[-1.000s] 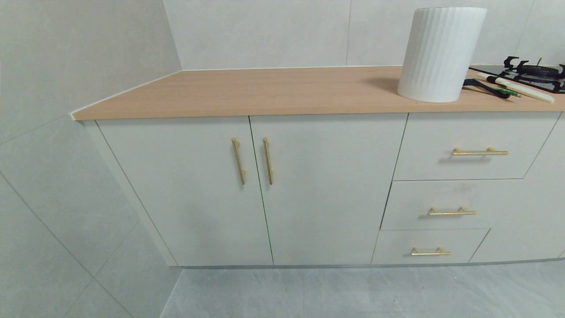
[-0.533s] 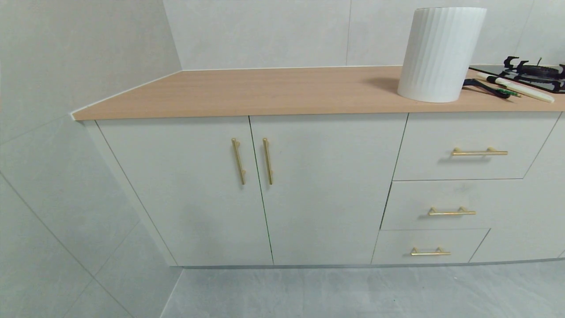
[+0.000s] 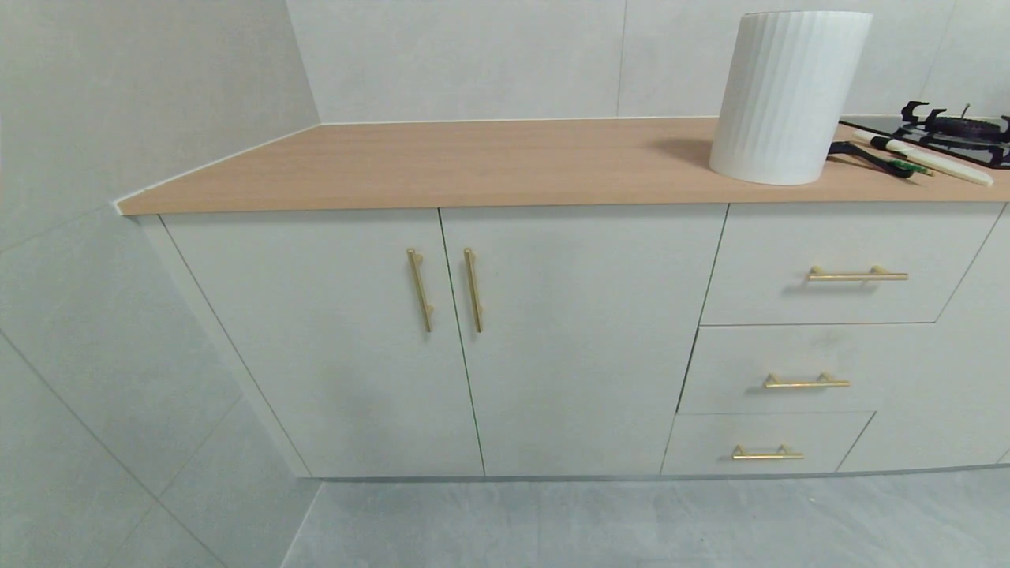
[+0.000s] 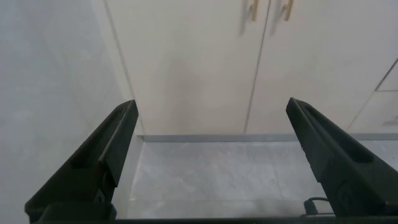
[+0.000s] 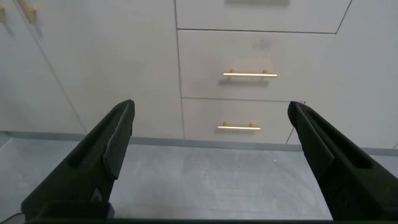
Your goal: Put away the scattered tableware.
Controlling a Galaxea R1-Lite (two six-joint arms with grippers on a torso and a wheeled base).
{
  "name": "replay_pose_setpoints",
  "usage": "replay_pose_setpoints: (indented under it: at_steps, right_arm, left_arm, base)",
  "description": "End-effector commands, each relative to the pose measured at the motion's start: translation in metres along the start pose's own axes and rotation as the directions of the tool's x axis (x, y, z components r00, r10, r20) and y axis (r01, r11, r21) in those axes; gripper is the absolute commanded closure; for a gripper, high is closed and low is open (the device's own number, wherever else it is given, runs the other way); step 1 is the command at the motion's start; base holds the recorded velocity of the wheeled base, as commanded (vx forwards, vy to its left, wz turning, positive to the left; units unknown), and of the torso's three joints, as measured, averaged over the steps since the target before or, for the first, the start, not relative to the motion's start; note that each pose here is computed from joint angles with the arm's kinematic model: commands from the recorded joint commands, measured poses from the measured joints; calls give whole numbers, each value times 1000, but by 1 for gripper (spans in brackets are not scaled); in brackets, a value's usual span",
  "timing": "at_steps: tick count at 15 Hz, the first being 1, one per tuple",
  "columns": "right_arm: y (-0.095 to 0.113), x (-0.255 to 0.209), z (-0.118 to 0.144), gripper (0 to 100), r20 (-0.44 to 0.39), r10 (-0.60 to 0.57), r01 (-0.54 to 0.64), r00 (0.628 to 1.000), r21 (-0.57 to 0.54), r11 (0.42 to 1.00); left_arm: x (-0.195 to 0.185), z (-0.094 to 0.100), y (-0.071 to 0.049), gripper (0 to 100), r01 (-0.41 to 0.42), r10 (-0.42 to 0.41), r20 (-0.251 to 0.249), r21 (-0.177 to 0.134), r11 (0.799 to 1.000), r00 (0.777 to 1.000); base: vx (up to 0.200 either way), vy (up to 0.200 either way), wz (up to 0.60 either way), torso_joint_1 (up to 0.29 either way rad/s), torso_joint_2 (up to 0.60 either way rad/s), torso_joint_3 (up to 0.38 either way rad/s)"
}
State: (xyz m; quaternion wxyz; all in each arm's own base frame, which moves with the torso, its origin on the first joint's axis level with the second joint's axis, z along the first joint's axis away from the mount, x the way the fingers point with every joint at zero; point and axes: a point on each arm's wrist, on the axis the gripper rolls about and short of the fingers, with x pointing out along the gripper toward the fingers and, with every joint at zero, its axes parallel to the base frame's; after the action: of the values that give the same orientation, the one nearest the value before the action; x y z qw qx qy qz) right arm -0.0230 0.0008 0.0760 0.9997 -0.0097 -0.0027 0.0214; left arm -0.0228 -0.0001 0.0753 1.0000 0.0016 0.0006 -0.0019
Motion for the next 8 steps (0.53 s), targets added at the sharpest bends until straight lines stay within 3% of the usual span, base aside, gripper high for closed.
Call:
replay_pose_setpoints:
  at_steps: [1,8]
  right_arm:
    - [0,0,0,0,0,2,-2,1000,-1,1000]
    - [0,0,0,0,-2,0,0,1000,-1,1000]
  left_arm:
    - [0,0,0,0,-1,1,0,1,1000,1000]
    - [0,0,0,0,-1,1,0,0,1000,1000]
  base:
    - [0,-200,0,2,2,17]
    - [0,-200,0,2,2,4]
